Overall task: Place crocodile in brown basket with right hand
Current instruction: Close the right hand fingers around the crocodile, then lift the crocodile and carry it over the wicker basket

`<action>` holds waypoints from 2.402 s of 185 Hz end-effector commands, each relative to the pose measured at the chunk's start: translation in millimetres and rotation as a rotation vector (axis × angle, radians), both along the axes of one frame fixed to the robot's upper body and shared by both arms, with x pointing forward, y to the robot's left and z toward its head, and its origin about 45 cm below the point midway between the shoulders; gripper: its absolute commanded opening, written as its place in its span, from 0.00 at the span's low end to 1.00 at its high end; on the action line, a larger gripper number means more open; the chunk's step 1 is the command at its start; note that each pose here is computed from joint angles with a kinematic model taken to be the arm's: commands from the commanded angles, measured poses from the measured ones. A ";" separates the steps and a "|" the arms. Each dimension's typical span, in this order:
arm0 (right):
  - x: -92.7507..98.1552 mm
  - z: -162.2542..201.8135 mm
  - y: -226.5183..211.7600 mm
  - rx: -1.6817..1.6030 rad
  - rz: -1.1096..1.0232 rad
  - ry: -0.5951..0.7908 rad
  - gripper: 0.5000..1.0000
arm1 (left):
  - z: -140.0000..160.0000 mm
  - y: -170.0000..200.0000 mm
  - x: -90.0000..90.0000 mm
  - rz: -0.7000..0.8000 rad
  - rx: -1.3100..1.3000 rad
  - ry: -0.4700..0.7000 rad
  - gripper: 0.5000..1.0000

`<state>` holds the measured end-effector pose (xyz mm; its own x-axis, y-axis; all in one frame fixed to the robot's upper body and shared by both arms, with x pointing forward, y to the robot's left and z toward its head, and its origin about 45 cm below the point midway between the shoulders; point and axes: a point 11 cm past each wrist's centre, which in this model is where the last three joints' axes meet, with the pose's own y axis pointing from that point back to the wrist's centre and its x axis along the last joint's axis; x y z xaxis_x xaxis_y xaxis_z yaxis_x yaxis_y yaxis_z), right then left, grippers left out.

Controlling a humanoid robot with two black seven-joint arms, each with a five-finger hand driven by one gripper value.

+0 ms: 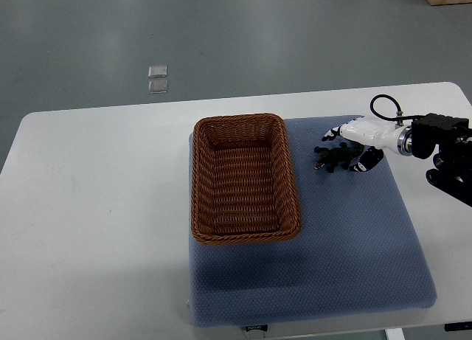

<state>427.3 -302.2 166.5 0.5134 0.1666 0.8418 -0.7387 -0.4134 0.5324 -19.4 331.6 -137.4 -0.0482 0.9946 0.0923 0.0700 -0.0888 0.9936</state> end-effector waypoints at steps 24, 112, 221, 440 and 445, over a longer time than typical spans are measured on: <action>0.1 -1.8 -1.6 -0.013 0.004 -0.013 0.66 | 0.0 0.0 0.1 0.000 0.000 0.000 1.00; 1.2 -2.3 -0.7 -0.021 0.010 -0.024 0.52 | 0.0 0.0 0.1 0.001 0.000 0.000 1.00; 0.3 -3.5 -2.7 -0.026 0.007 -0.024 0.00 | 0.0 0.0 -0.1 0.000 0.000 0.001 1.00; 33.1 83.4 81.0 0.104 0.209 -0.265 0.00 | 0.0 0.0 0.1 0.001 0.000 0.000 1.00; 30.6 83.2 89.1 0.114 0.227 -0.262 0.00 | 0.0 0.0 0.0 0.000 0.000 0.000 1.00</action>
<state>465.4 -241.9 250.6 0.2421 0.1583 0.9572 -0.7699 -0.5690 0.2888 -19.5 331.6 -137.4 -0.0480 0.9946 0.0925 0.0701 -0.0890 0.9936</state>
